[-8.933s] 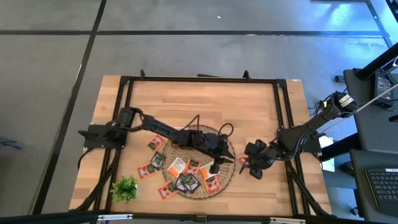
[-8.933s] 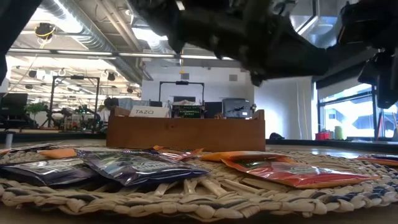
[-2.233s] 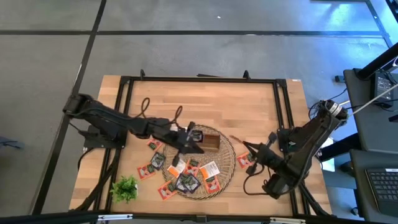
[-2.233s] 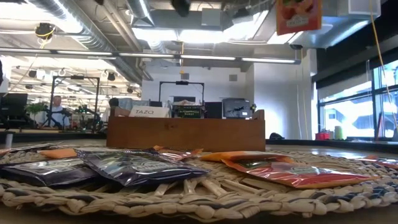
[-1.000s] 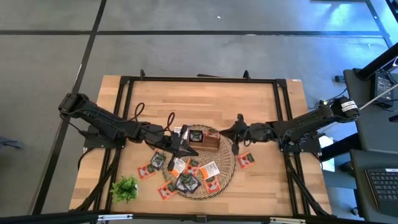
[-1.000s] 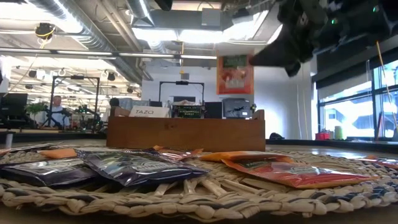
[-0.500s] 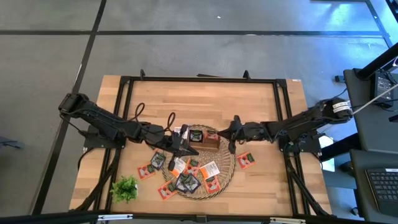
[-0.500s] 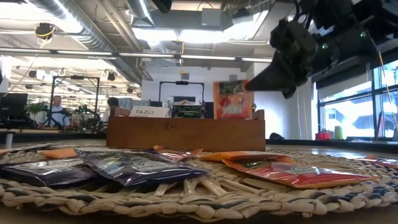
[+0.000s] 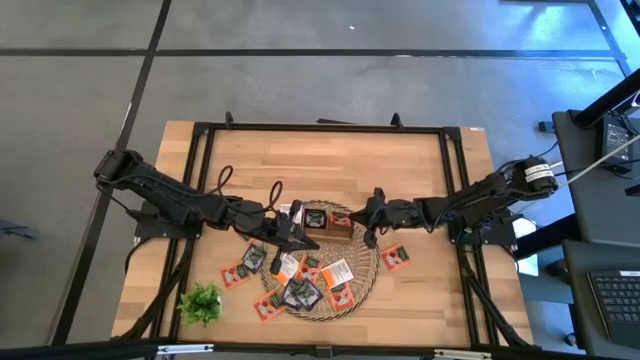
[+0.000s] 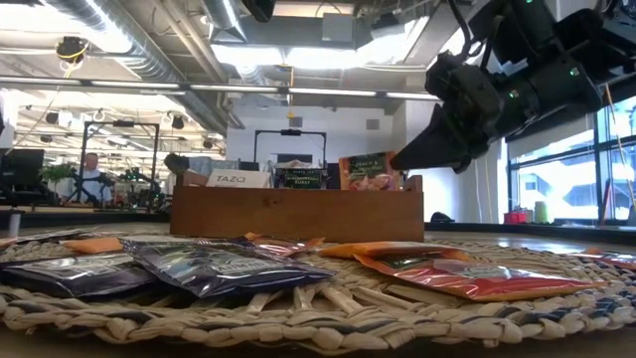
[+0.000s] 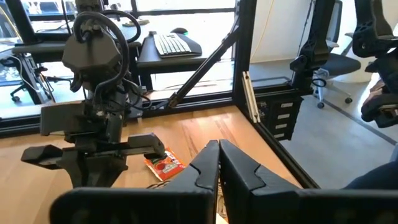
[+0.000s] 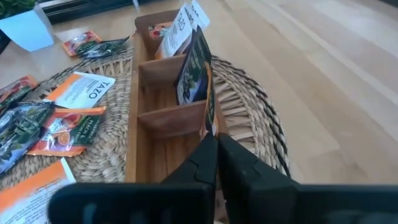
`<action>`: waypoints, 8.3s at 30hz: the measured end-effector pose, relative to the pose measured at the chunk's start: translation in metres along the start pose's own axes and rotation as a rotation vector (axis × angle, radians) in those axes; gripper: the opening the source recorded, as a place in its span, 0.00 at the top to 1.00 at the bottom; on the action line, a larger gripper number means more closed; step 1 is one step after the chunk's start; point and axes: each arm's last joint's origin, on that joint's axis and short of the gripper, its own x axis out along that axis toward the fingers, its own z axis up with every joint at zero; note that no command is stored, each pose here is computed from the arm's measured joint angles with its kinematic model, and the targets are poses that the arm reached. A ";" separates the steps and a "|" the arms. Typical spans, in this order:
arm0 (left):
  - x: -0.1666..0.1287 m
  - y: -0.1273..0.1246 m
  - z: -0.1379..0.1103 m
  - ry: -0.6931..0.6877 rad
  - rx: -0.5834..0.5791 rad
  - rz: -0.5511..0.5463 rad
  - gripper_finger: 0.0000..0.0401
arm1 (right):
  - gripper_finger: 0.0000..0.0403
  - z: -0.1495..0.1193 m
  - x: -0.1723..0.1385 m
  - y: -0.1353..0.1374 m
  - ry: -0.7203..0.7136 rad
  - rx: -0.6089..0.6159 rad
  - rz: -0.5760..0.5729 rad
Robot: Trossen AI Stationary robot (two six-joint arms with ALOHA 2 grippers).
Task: Pick & Place Tea
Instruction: Put the orange tea bag into the right slot of the wooden organizer, then put the right white tea bag into the left slot of the wooden organizer
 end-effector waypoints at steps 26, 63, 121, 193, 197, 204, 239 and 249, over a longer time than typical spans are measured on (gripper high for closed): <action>0.004 0.000 -0.005 0.026 0.001 0.001 0.97 | 0.89 0.024 -0.042 0.010 -0.009 -0.047 0.177; 0.248 0.032 -0.100 0.350 0.087 0.000 0.99 | 0.46 -0.054 -0.132 0.062 0.576 0.548 -0.240; 0.260 0.065 -0.139 0.472 -0.121 0.111 1.00 | 0.76 -0.099 -0.121 0.036 0.501 0.818 -0.197; -0.017 0.046 -0.005 0.113 -0.225 0.121 1.00 | 0.99 0.149 0.016 0.014 0.602 -0.172 0.175; -0.017 0.045 -0.012 0.148 -0.227 0.122 1.00 | 0.99 0.147 0.044 0.010 0.733 -0.212 0.157; -0.017 0.045 -0.013 0.160 -0.227 0.123 1.00 | 0.99 0.130 0.075 0.008 0.846 -0.251 0.156; -0.017 0.045 -0.013 0.162 -0.238 0.122 1.00 | 0.69 0.154 0.026 0.020 0.792 -0.253 0.028; -0.017 0.034 -0.015 0.204 -0.270 -0.016 1.00 | 0.69 0.096 -0.041 0.041 0.467 -0.193 -0.009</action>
